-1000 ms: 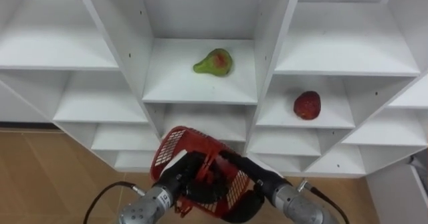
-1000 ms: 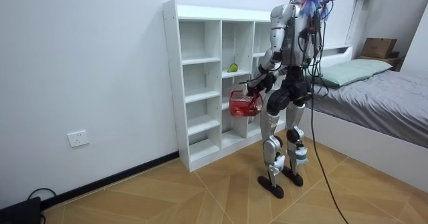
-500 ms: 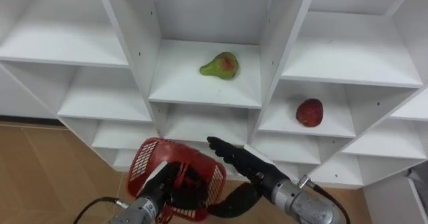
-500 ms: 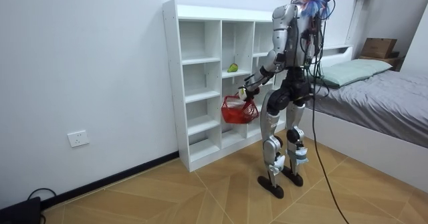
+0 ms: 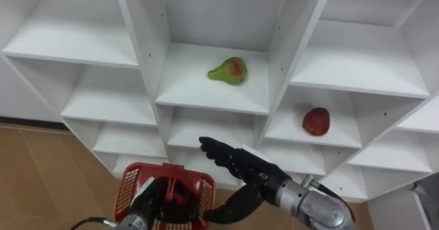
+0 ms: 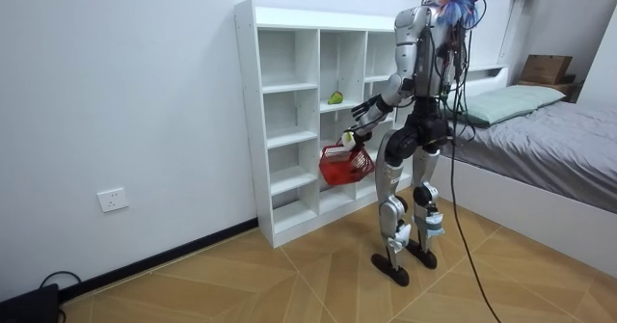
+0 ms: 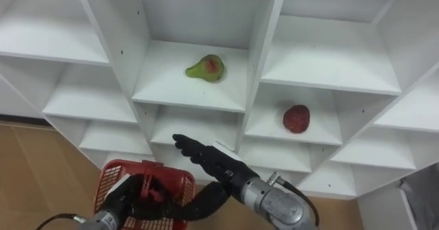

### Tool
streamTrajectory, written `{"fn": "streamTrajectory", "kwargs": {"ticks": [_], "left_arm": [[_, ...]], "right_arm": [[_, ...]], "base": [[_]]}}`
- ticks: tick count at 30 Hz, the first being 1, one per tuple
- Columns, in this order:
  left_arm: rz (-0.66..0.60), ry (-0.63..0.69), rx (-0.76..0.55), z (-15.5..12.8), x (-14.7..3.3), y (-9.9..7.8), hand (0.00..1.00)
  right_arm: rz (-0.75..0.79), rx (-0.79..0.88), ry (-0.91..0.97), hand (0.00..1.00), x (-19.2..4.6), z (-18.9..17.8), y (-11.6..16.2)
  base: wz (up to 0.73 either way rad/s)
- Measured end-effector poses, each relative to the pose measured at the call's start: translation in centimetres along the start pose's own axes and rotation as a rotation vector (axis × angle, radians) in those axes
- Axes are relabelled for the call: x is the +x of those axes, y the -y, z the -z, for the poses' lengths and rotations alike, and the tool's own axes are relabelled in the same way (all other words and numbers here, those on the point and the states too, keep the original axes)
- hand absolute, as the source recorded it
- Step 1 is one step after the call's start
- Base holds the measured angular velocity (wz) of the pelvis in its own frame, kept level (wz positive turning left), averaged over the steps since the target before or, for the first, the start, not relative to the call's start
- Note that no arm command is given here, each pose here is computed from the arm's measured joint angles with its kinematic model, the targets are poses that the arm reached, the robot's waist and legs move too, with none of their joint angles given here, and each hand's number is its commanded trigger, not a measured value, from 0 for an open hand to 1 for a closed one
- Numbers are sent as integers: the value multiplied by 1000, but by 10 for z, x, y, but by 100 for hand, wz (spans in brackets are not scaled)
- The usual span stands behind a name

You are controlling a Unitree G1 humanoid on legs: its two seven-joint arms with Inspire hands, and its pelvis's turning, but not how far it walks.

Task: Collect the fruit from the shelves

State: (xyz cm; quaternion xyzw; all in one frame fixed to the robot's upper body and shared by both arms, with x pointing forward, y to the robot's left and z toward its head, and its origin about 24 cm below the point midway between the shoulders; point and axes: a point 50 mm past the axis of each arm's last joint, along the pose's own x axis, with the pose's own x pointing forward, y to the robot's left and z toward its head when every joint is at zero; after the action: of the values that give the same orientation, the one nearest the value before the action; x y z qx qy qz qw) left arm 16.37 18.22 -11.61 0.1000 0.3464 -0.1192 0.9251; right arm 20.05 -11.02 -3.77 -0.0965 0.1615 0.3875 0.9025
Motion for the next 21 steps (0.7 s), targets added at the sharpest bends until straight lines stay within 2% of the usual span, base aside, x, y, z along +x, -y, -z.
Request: {"fn": "streamTrajectory", "kwargs": {"ticks": [4, 8, 16, 21], "left_arm": [[-24, -14, -18, 4, -2, -4, 100], [-65, -17, -31, 4, -3, -9, 100], [-88, -29, -55, 8, -3, -6, 100], [-92, -29, -56, 8, -3, -6, 100]], "right_arm": [[20, -30, 42, 0, -3, -11, 3], [106, -99, 114, 0, -8, -32, 15], [212, -242, 146, 0, -14, -51, 26], [254, -257, 184, 0, -13, -60, 29]], "base": [[0], [1], [0], [5]]}}
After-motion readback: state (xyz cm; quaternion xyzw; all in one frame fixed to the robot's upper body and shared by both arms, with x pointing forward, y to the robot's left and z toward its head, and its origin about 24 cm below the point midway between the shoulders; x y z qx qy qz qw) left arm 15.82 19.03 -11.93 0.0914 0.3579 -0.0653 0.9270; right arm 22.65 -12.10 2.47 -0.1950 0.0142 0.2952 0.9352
